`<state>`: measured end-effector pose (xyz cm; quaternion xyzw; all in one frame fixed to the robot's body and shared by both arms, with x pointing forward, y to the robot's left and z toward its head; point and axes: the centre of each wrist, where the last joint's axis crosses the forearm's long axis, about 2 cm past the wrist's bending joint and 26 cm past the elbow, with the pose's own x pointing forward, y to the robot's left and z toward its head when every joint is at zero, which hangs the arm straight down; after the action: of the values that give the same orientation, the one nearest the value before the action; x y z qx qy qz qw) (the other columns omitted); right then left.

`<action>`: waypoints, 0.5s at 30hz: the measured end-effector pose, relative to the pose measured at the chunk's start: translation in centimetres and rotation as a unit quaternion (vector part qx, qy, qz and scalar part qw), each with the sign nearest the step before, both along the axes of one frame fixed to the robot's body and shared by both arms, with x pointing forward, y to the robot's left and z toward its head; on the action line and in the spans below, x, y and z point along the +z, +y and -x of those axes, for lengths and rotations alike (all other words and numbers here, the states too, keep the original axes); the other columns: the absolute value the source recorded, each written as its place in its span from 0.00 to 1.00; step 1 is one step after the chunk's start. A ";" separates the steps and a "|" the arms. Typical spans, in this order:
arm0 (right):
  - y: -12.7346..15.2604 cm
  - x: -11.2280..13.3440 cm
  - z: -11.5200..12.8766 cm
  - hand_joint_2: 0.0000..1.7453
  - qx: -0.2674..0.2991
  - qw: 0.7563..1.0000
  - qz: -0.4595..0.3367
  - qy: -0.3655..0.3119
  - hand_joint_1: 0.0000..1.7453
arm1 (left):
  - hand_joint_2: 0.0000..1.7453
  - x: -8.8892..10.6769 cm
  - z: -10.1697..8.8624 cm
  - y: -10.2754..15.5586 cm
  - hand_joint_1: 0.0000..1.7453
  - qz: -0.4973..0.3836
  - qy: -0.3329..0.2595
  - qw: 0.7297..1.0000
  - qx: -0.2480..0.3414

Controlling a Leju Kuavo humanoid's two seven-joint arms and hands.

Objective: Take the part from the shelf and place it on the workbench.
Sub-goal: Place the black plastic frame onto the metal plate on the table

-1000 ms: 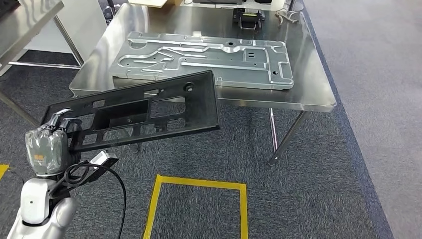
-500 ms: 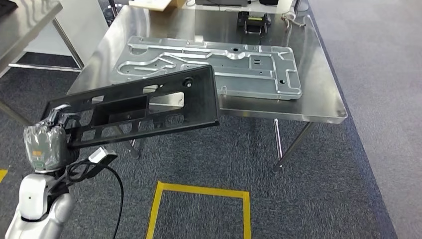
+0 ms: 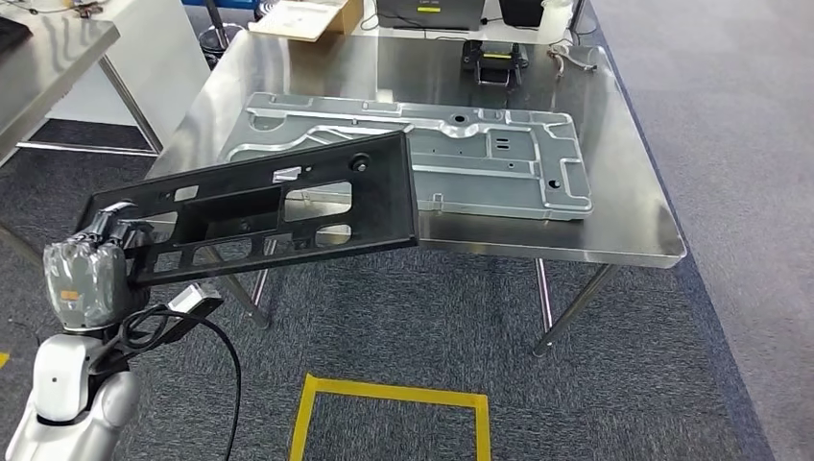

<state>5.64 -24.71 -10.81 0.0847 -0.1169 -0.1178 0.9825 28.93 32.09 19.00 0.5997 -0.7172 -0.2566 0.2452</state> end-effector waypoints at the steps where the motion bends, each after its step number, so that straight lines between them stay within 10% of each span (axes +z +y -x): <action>1: 0.0 0.0 -0.1 0.00 0.000 1.000 0.000 0.000 0.00 | 1.00 0.0 0.0 0.0 1.00 0.000 0.000 1.000 0.000; 15: -0.2 0.0 -0.4 0.00 -0.001 1.000 0.004 -0.001 0.00 | 1.00 0.1 -0.5 0.1 1.00 0.000 -0.002 1.000 0.000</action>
<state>5.99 -24.91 -10.78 0.0807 -0.1182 -0.1187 0.9826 29.42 32.21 19.10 0.6005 -0.7173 -0.2556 0.2440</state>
